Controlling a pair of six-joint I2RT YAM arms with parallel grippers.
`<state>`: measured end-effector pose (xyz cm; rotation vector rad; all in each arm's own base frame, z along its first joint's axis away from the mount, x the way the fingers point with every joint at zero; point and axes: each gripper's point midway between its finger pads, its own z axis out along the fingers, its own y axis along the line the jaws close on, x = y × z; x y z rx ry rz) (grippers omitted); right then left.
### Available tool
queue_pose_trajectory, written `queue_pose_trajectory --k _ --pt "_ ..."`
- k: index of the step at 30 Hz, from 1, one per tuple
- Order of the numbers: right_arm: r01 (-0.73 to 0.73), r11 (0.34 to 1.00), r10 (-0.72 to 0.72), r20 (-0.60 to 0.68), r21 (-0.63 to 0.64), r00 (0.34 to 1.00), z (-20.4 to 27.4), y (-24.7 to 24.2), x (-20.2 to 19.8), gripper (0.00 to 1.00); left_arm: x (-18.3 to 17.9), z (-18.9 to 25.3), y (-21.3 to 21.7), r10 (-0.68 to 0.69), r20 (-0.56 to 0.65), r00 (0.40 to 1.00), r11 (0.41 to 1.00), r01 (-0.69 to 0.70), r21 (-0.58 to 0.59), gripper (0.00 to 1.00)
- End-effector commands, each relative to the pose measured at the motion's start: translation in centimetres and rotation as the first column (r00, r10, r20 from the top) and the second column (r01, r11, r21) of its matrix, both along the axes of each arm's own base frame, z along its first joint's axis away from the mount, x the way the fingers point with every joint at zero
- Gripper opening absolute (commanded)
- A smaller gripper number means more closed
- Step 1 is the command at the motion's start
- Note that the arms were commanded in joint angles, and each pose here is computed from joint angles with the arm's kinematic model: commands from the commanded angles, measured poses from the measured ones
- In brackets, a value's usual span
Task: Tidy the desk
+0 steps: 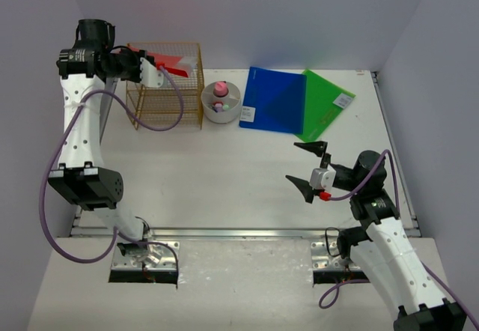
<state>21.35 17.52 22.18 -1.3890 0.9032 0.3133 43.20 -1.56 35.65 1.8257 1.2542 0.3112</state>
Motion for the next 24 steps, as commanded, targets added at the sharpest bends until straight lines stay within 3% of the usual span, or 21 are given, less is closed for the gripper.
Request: queue_pose_trajectory --k 1,15,24 --pt "-0.016 1.000 0.016 0.014 -0.002 1.000 0.3 0.2 0.0 0.99 0.0 2.3 -3.0 -0.093 0.056 0.994 0.990 0.099 -0.103 0.00" --pt "0.048 0.990 -0.033 -0.112 0.130 0.993 3.7 0.6 2.5 0.99 2.1 -0.2 -2.1 -0.057 0.073 0.996 0.994 0.063 -0.089 0.00" --pt "0.071 0.982 -0.041 -0.174 0.174 0.984 4.9 0.9 3.7 0.99 1.8 -1.4 -1.8 -0.045 0.122 0.992 0.996 0.054 -0.074 0.23"
